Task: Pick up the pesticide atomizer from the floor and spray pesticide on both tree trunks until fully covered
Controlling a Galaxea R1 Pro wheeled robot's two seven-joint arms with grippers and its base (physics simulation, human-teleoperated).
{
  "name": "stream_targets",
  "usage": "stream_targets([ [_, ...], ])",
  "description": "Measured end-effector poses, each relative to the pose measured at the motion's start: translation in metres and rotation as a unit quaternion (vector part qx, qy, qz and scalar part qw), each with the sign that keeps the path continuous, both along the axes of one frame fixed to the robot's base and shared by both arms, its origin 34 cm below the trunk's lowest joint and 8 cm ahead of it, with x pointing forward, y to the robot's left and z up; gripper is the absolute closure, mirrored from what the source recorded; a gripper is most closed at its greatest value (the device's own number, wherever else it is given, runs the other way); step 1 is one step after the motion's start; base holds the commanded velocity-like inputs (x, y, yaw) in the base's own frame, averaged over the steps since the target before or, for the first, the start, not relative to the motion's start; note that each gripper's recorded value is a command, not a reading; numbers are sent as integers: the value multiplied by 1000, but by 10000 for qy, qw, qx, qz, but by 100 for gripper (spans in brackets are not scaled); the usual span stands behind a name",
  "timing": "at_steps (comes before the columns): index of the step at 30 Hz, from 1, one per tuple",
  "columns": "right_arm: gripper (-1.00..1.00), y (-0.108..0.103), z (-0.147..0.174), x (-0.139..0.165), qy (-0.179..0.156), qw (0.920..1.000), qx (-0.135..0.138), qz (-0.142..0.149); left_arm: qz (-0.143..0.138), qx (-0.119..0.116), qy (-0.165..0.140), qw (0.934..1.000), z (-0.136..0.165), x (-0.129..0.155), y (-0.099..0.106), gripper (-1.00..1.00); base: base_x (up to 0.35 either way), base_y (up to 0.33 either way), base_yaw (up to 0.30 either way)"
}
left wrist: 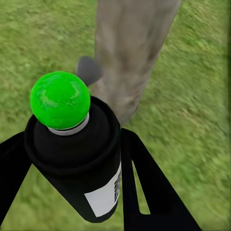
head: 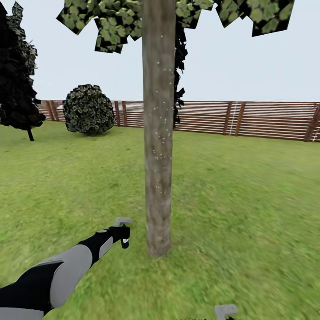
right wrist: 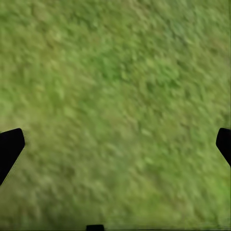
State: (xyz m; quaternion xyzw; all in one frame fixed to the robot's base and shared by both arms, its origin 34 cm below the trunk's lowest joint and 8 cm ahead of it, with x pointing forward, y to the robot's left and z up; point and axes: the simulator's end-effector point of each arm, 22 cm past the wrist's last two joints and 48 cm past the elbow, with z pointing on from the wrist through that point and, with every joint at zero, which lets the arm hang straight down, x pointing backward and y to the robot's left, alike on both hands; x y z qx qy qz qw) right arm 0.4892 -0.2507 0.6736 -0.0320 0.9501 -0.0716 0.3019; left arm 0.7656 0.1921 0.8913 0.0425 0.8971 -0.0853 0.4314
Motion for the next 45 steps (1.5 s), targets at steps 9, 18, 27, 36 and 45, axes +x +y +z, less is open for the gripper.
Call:
stream_targets([
  [9, -100, 0, 0, 0, 0, 10000, -1, -2, 1, -1, 6, 10000, 0, 0, 0, 100, 52, 350, -300],
  [18, -100, 0, 0, 0, 1, 10000, 2, -7, -1, 2, 14, 10000, 0, 0, 0, 100, 10, 350, -298],
  [27, -100, 0, 0, 0, 3, 10000, 3, -7, -15, -5, 35, 10000, -2, -1, -1, 100, 63, 350, -142],
  [36, -100, 0, 0, 0, 4, 10000, 3, -7, -19, -4, 39, 10000, -2, -1, -1, 100, 105, 350, -279],
  [45, -100, 0, 0, 0, 5, 10000, 3, -6, -26, -5, 41, 10000, -2, -1, -2, 100, -26, 350, -159],
])
